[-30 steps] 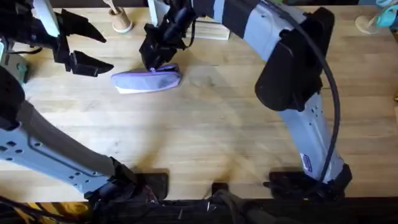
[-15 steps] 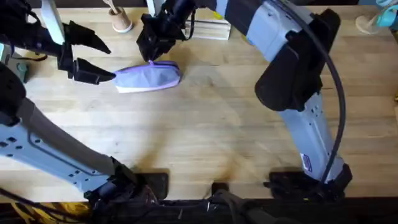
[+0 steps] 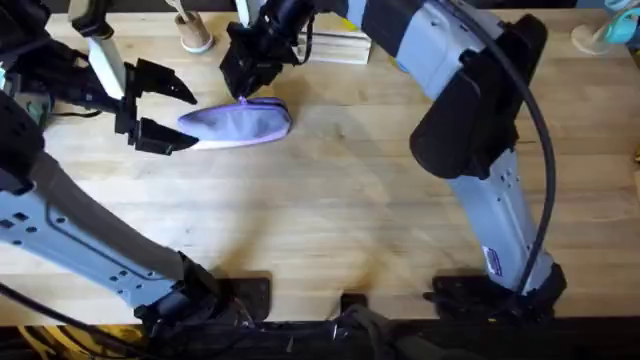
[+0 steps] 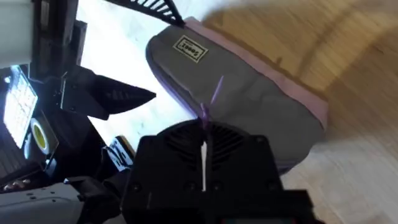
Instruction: Unzip the bag, pick up the pens from the table one at a time and place them inside, then zip the bag closed.
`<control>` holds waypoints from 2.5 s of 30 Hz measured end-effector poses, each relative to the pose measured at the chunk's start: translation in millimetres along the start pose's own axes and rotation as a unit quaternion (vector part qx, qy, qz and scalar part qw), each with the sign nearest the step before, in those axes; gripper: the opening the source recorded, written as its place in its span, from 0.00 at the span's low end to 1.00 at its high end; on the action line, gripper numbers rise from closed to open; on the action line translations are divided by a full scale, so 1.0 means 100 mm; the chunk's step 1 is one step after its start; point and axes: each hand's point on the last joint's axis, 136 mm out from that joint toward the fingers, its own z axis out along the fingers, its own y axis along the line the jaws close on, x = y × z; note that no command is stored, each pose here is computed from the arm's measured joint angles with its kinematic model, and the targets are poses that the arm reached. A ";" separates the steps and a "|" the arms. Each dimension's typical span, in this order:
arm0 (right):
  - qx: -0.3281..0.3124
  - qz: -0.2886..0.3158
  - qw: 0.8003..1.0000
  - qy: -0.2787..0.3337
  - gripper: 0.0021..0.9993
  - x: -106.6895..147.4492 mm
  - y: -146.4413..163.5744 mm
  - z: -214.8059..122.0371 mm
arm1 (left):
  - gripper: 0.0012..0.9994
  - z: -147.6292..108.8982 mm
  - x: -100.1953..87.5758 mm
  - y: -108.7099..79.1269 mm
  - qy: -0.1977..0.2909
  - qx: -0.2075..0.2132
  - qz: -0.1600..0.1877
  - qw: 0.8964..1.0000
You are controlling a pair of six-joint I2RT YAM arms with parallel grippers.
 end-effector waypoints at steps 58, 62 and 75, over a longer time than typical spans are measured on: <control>0.155 0.181 0.970 0.057 0.19 0.43 -1.52 -0.08 | 0.04 0.07 -0.08 -0.01 -0.013 0.005 0.010 1.000; 0.178 0.177 0.968 0.026 0.62 0.26 -1.52 -0.40 | 0.04 0.06 -0.07 -0.01 -0.013 0.004 0.009 1.000; 0.229 0.061 0.962 -0.133 1.00 -0.30 -0.98 -1.65 | 0.80 0.04 -0.03 -0.01 -0.008 0.002 0.009 1.000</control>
